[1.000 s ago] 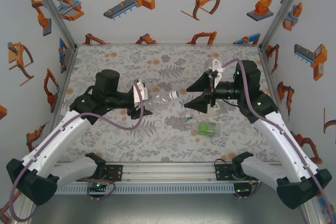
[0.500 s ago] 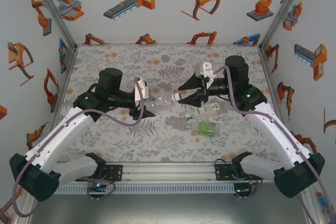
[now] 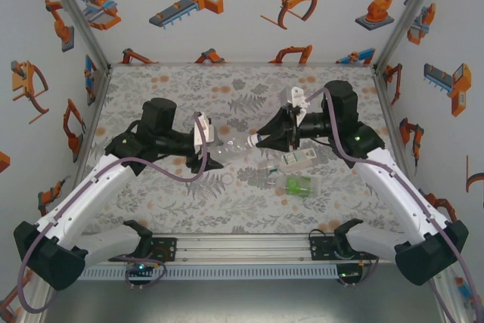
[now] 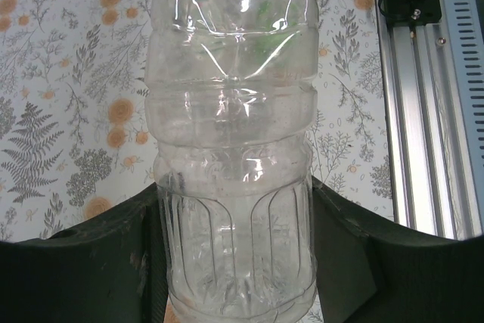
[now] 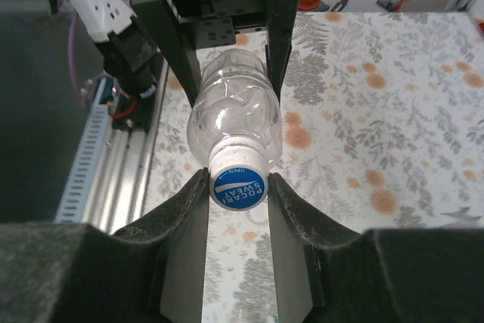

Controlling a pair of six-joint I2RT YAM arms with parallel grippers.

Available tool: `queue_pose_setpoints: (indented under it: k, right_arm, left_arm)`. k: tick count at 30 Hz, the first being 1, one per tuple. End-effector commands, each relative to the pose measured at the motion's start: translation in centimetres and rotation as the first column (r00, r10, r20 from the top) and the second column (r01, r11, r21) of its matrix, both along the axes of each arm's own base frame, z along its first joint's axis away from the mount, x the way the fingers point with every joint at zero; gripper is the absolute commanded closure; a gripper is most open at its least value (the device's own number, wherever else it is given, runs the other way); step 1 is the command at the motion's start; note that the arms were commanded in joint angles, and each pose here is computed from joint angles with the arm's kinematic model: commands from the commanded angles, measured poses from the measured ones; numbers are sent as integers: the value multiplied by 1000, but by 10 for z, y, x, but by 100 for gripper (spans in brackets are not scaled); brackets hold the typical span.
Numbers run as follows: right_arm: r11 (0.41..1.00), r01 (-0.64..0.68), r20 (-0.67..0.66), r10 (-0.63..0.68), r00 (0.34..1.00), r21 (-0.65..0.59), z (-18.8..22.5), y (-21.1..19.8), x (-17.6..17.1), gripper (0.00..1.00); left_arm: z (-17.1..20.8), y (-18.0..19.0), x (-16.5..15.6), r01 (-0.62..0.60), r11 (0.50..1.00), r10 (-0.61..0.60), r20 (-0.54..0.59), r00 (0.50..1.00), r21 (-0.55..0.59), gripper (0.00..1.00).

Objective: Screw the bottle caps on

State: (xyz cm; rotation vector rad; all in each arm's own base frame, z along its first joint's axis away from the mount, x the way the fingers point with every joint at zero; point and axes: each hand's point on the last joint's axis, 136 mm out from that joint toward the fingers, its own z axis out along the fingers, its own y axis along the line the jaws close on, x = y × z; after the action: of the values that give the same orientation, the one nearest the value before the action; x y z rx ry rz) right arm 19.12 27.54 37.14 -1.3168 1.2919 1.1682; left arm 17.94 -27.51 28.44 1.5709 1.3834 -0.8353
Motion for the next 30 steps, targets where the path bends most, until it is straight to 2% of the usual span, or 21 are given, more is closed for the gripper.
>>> queue_pose_setpoints:
  k: [1, 4, 6, 8, 10, 12, 14, 16, 17, 19, 21, 23, 25, 26, 28, 30]
  right_arm:
    - [998, 55, -265, -47, 963, 23, 8, 4, 3, 85]
    - [985, 174, -509, -141, 849, 18, 5, 6, 11, 89]
    - [956, 291, -684, -233, 691, -32, -2, 4, 22, 96]
    - [941, 325, -778, -274, 565, -96, -6, 4, 20, 99]
    - [906, 364, -833, -364, 417, -214, -17, 1, 20, 100]
    - [834, 392, -862, -478, 166, -387, -43, -9, 24, 100]
    - [807, 351, -865, -502, -18, -476, -58, -8, 23, 100]
    - [795, 290, -846, -504, -174, -533, -73, -4, 18, 100]
    - [760, 268, -804, -534, -262, -592, -84, -9, 14, 100]
    - [734, 283, -784, -543, -300, -617, -88, -13, 16, 100]
    - [739, 298, -792, -516, -326, -604, -89, -11, 19, 100]
    - [737, 302, -792, -519, -322, -605, -91, -11, 21, 100]
    - [742, 310, -804, -533, -263, -594, -83, -9, 23, 89]
    - [735, 321, -802, -552, -228, -597, -78, -11, 25, 80]
    - [737, 351, -807, -581, -108, -578, -63, -12, 29, 58]
    - [734, 397, -787, -615, 43, -552, -43, -18, 33, 48]
  left_arm:
    - [20, -3, -1, 17, 999, -15, 37, 999, -50, 100]
    - [21, -4, 2, 8, 999, -6, 51, 999, -53, 100]
    - [21, -4, 5, -5, 999, 8, 58, 998, -50, 100]
    - [20, -4, 9, -19, 999, 22, 64, 998, -45, 100]
    - [20, -3, 12, -35, 999, 38, 66, 997, -40, 100]
    - [18, -3, 16, -54, 998, 56, 67, 996, -29, 100]
    - [18, -3, 18, -61, 998, 63, 71, 995, -24, 100]
    - [17, -2, 20, -68, 997, 69, 73, 995, -19, 100]
    - [16, -2, 20, -71, 997, 72, 75, 995, -15, 100]
    - [16, -1, 22, -80, 997, 80, 79, 994, -5, 100]
    - [14, 0, 23, -86, 996, 85, 78, 993, 5, 100]
    - [15, -1, 22, -81, 997, 80, 80, 994, 8, 100]
    - [15, -1, 22, -78, 997, 77, 84, 993, 7, 100]
    - [15, -1, 22, -75, 997, 74, 87, 993, 6, 100]
    - [14, -1, 22, -72, 997, 71, 88, 994, 8, 100]
    - [13, -1, 20, -64, 998, 63, 89, 994, 10, 100]
